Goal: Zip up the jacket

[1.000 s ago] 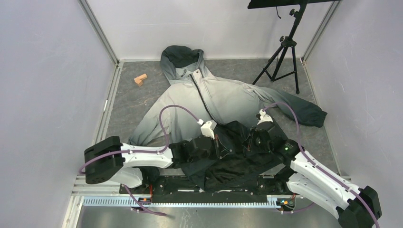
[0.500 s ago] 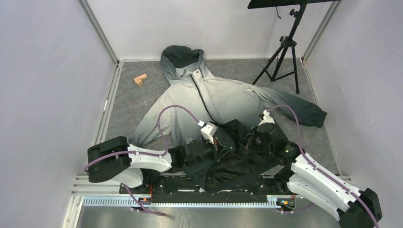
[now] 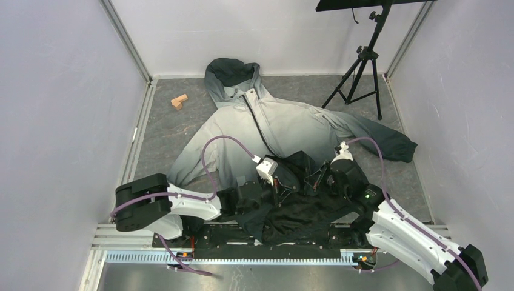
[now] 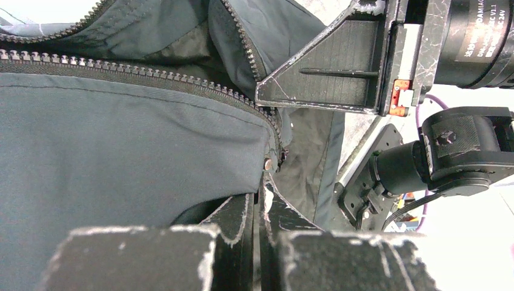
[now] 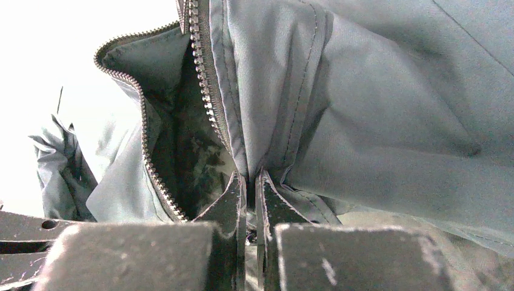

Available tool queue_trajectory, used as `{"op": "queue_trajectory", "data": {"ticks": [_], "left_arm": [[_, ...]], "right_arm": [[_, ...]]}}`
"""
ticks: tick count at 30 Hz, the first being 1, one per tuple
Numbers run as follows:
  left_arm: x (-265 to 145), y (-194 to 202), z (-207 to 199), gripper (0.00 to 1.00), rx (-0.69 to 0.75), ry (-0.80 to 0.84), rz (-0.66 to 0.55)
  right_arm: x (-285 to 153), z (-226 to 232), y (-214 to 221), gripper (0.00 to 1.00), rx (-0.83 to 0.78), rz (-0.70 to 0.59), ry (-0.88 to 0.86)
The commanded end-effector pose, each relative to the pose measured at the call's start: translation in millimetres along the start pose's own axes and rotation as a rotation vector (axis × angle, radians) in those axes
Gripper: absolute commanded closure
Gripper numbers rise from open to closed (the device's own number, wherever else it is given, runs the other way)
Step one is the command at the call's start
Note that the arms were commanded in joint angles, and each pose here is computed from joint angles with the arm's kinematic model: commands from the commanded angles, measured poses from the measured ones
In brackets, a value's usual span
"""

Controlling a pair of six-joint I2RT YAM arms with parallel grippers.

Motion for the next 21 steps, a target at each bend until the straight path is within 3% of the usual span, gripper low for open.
{"op": "queue_trajectory", "data": {"ticks": [1,21], "left_arm": [[8,-11,-5,0.98,0.027,-0.013,-0.064],[18,-14,-11,0.98,0.103,-0.097,-0.080]], "right_arm": [[-2,19,-10,1.00,0.011,-0.042,-0.048],[-4,26,-17,1.00,0.164,-0.089,0.037]]}}
Point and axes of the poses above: each gripper's point midway between its finger pads, its own x axis out along the fingers, its own z axis along the line the jaws close on, y = z × x, the point moved 10 cm from there along -x, back along the fingers, and after that the axes turned 11 degrees about x, right-handed, at the moved point
